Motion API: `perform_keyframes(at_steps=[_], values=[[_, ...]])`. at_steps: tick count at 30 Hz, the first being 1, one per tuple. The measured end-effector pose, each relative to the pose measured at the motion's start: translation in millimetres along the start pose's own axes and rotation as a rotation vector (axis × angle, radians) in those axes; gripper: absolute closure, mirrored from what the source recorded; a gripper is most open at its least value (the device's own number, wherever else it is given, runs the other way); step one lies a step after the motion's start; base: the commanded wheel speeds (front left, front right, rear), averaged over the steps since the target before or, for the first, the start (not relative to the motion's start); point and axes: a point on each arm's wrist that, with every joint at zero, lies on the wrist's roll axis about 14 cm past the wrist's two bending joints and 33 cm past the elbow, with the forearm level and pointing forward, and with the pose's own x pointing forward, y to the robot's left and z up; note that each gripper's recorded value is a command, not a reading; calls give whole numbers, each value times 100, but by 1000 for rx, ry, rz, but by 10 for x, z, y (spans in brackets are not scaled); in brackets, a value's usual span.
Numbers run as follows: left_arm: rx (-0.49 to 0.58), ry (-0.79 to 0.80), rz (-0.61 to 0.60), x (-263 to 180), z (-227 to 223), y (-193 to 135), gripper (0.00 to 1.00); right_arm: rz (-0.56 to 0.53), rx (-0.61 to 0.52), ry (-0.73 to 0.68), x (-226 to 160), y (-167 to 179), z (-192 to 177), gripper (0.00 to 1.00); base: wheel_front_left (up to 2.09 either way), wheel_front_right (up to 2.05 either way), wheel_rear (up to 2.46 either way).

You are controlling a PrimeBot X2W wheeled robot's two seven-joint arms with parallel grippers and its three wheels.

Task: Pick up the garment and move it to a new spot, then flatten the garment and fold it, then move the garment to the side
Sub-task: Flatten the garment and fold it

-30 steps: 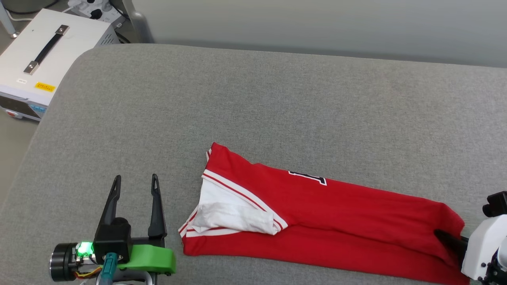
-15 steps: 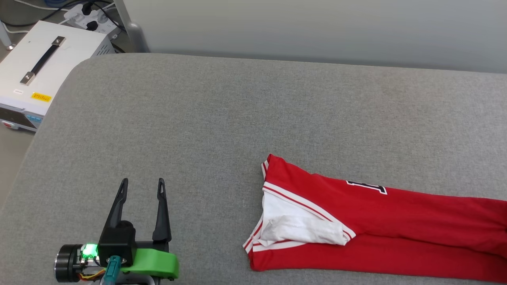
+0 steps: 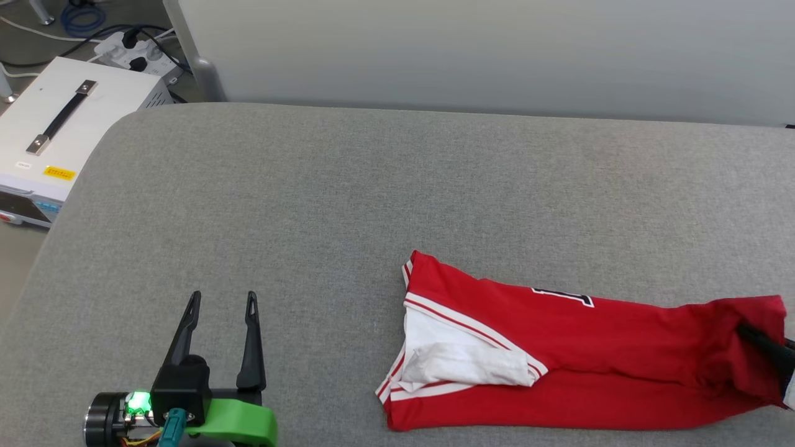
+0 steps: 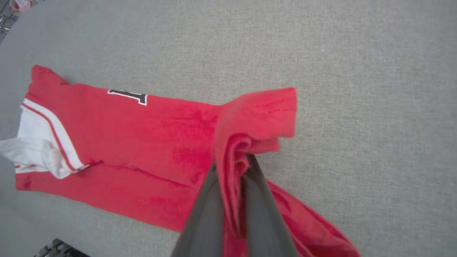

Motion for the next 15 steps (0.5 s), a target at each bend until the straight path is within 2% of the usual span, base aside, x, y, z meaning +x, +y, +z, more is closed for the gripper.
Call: perform_keyframes(at_steps=[6,15], values=[[-12,2,-4,-13,-2,-26,0,134,-50,-6,16,469,88,100,0,0,0],[-18,24,15,-33,-66,2,0,319,-154,63,256,1246,-23,100,0,0,0]])
